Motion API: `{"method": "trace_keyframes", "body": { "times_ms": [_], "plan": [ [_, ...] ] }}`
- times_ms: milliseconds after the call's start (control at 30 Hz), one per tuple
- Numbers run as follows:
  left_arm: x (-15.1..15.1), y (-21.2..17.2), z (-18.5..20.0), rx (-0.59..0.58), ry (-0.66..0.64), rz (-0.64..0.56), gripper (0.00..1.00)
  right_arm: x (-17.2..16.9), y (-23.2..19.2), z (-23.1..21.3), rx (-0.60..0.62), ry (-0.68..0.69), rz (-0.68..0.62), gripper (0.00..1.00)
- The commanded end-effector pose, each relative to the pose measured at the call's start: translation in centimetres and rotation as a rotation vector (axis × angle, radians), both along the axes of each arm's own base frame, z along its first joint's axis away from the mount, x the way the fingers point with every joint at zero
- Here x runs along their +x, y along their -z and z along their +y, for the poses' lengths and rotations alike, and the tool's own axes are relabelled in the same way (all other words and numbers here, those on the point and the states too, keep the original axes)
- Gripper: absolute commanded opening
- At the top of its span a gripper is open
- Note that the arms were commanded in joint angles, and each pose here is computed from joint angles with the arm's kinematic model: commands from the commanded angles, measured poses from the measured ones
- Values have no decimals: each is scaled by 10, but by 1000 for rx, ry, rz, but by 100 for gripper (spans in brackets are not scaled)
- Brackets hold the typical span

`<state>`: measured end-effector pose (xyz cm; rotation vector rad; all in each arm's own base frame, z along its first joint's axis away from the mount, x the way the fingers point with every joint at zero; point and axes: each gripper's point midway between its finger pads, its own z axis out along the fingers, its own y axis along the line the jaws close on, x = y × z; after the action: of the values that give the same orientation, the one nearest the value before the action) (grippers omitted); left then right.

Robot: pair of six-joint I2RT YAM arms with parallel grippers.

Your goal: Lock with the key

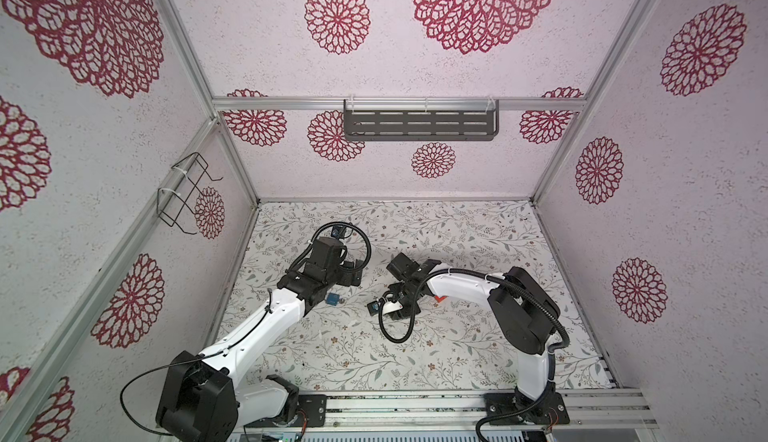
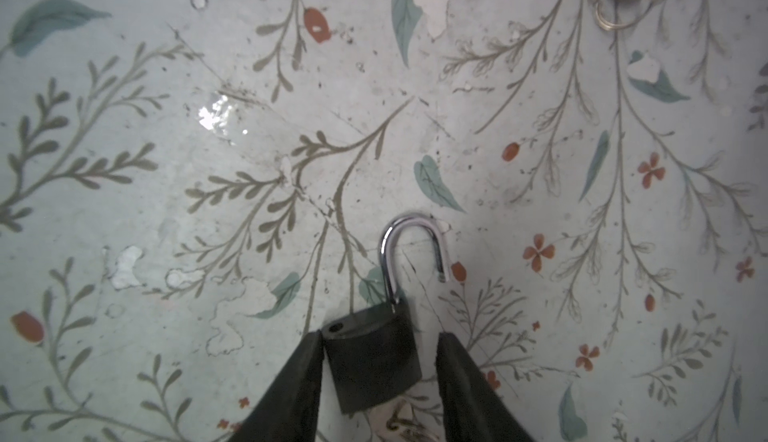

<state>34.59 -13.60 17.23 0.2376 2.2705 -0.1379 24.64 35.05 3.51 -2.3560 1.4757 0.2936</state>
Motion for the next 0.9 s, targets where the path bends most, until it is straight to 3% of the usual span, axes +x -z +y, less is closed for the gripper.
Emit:
{"method": "trace_keyframes", "body": {
  "times_ms": [0, 867],
  "plan": [
    [4, 0, -1, -17, 3, -8, 97, -5, -1, -2, -31, 15, 40, 46],
    [4, 0, -2, -19, 11, -9, 97, -4, -2, -3, -83, 191, 135, 43]
  ]
}}
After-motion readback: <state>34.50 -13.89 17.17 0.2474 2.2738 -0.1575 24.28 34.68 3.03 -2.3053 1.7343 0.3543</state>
